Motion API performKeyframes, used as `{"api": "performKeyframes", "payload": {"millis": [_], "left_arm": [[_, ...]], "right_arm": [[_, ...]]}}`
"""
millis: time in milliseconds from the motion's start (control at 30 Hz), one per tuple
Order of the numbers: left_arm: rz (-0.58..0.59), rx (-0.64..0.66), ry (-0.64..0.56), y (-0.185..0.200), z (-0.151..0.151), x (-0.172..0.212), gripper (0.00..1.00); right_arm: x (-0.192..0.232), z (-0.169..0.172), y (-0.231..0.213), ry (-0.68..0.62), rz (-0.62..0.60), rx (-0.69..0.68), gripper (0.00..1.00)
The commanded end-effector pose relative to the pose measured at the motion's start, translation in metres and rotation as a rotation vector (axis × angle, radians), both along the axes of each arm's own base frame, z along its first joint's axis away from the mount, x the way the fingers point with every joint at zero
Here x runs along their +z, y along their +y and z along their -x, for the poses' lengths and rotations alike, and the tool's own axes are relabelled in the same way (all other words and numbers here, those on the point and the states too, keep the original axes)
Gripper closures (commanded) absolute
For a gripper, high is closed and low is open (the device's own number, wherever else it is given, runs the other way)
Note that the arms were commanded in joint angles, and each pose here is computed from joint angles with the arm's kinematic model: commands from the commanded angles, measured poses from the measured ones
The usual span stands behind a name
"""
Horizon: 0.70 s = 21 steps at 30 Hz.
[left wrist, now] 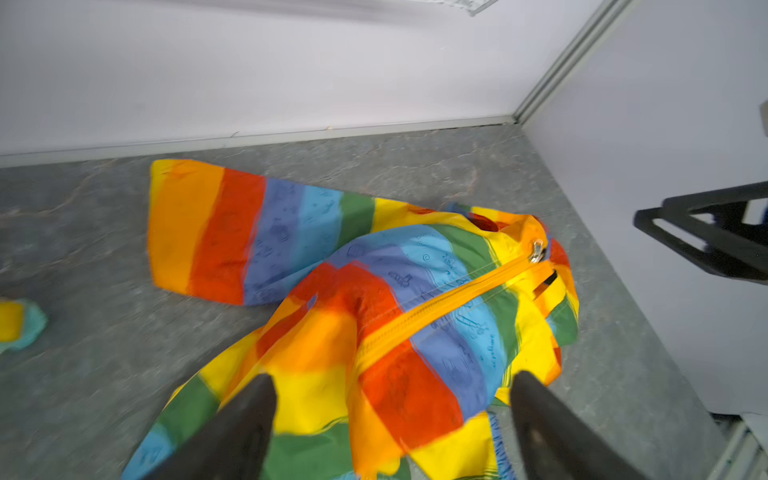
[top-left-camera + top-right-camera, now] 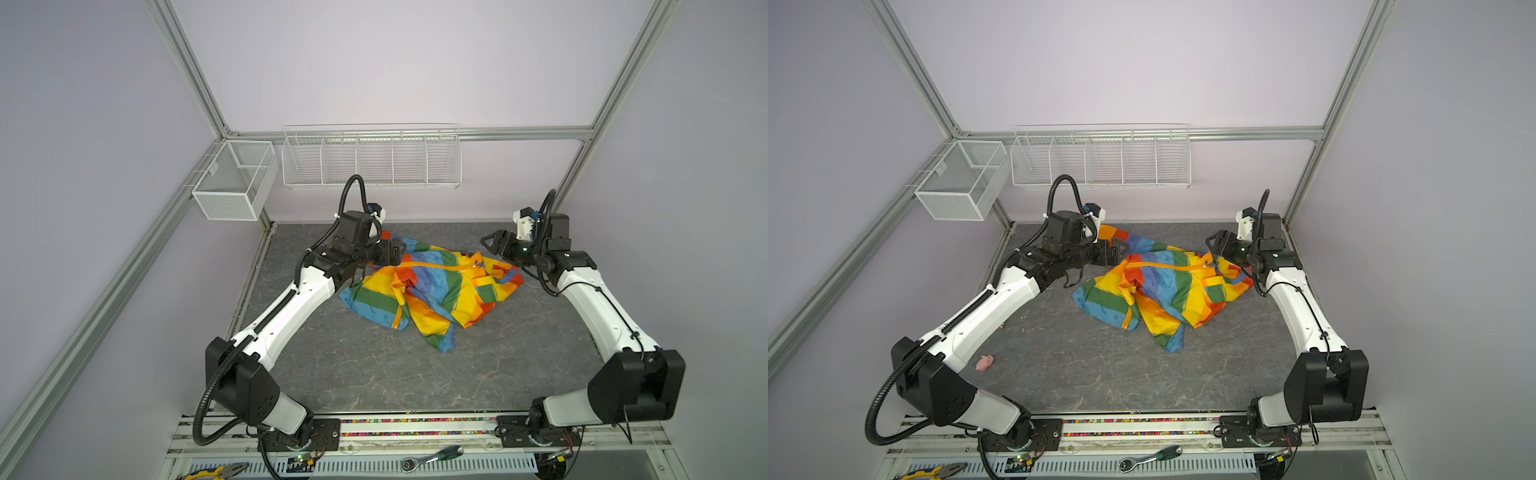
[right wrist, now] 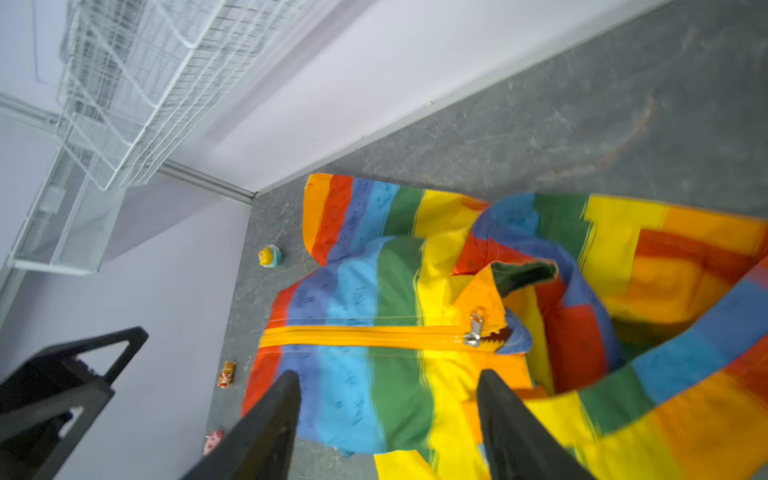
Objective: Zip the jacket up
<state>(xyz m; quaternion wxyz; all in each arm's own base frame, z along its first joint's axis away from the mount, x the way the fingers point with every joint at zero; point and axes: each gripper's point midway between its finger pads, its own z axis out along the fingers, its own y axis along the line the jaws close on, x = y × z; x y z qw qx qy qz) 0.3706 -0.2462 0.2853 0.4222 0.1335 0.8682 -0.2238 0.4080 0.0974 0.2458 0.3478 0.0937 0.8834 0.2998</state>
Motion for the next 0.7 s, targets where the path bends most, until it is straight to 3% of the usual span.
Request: {"api": "performKeyframes", "payload": {"millis": [0,133,200,233,300,400,467,500,567,667], "left_arm": [[-0.052,0.125,-0.094,0.042,0.017,0.022,0.01],[-0.019,0.186,-0.311,0.074,0.04,0.064,0.01],[-0.026,0.152,-0.42,0.08,0.053,0.077,0.01],[-0.017,0.202,-0.456,0.092,0.058,0.085,0.01],[0.015,0.35,-0.526,0.121,0.061,0.091,0.0],[0.04,0.511,-0.643,0.155,0.069,0.091,0.01],[-0.075,0.677,-0.621,0.187,0.062,0.062,0.01],[-0.133,0.787,-0.587,0.207,0.06,0.04,0.01],[-0.222,0.86,-0.534,0.233,0.055,-0.007,0.01],[-0.21,0.989,-0.506,0.272,0.06,-0.064,0.01]], "right_arm": [[0.001,0.023,-0.031,-0.005,0.159,-0.079,0.05],[0.041,0.04,-0.097,-0.111,0.345,-0.412,0.0],[0.068,0.043,-0.103,-0.242,0.36,-0.435,0.06],[0.079,0.045,-0.108,-0.31,0.37,-0.467,0.11],[0.093,0.054,-0.127,-0.394,0.364,-0.597,0.11],[0.105,0.066,-0.144,-0.534,0.42,-0.683,0.11],[0.081,0.062,-0.151,-0.566,0.546,-0.682,0.11],[0.055,0.061,-0.16,-0.504,0.593,-0.71,0.11],[0.004,0.06,-0.166,-0.36,0.699,-0.665,0.11],[-0.054,0.062,-0.165,-0.286,0.726,-0.628,0.11]]}}
